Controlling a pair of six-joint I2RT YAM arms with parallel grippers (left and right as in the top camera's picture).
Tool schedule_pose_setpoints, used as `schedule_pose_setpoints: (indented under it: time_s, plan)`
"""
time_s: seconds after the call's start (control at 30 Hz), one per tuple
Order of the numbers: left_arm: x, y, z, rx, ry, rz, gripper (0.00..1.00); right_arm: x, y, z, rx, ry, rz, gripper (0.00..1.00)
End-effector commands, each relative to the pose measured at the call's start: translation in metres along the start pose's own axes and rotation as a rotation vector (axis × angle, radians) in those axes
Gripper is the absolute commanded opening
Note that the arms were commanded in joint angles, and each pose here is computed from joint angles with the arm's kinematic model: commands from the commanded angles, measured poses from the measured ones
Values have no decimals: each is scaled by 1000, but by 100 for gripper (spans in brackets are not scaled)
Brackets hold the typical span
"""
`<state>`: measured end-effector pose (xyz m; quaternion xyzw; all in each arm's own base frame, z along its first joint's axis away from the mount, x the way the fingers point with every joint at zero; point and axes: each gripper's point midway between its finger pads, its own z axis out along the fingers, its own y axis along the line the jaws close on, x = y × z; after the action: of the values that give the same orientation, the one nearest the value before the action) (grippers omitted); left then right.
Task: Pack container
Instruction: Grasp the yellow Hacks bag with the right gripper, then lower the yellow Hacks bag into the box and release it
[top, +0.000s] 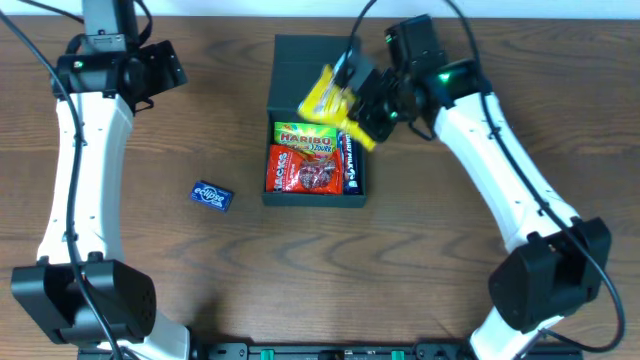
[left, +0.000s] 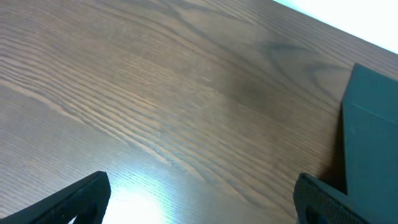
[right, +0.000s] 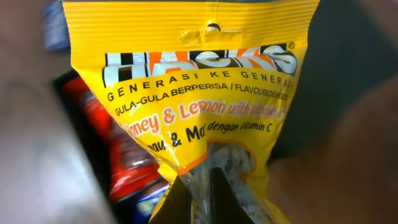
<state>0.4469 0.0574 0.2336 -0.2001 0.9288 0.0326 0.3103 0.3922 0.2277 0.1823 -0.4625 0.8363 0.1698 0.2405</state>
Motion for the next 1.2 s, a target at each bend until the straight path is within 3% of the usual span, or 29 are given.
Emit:
schedule_pose_setpoints:
  time_s: [0.0, 0.23, 0.57, 0.87, 1.03, 1.07, 1.1, 1.13, 1.17]
  plan:
    - [-4, 2, -2, 2, -9, 0, 95, -4, 32, 9, -111, -2, -81, 1]
    - [-6, 1, -3, 5, -17, -1, 95, -1, 65, 26, -176, 40, -190, 1]
    - [-3, 2, -2, 1, -3, 0, 95, 14, 29, 96, -88, 110, -306, 1]
    - [-3, 2, -2, 1, -2, 1, 95, -5, 10, 110, -10, 41, -337, 1]
    - [-3, 2, -2, 1, -2, 1, 95, 8, 11, 124, -36, 78, -322, 4]
    - [-3, 2, -2, 1, -2, 1, 95, 9, 11, 125, -39, 83, -320, 19]
    - [-3, 2, -2, 1, -3, 0, 95, 11, 11, 127, -43, 88, -319, 54]
    - [-3, 2, -2, 1, -3, 1, 95, 11, 11, 127, -42, 87, -319, 99]
    - [-3, 2, -2, 1, -3, 1, 95, 9, 11, 126, -39, 83, -315, 99]
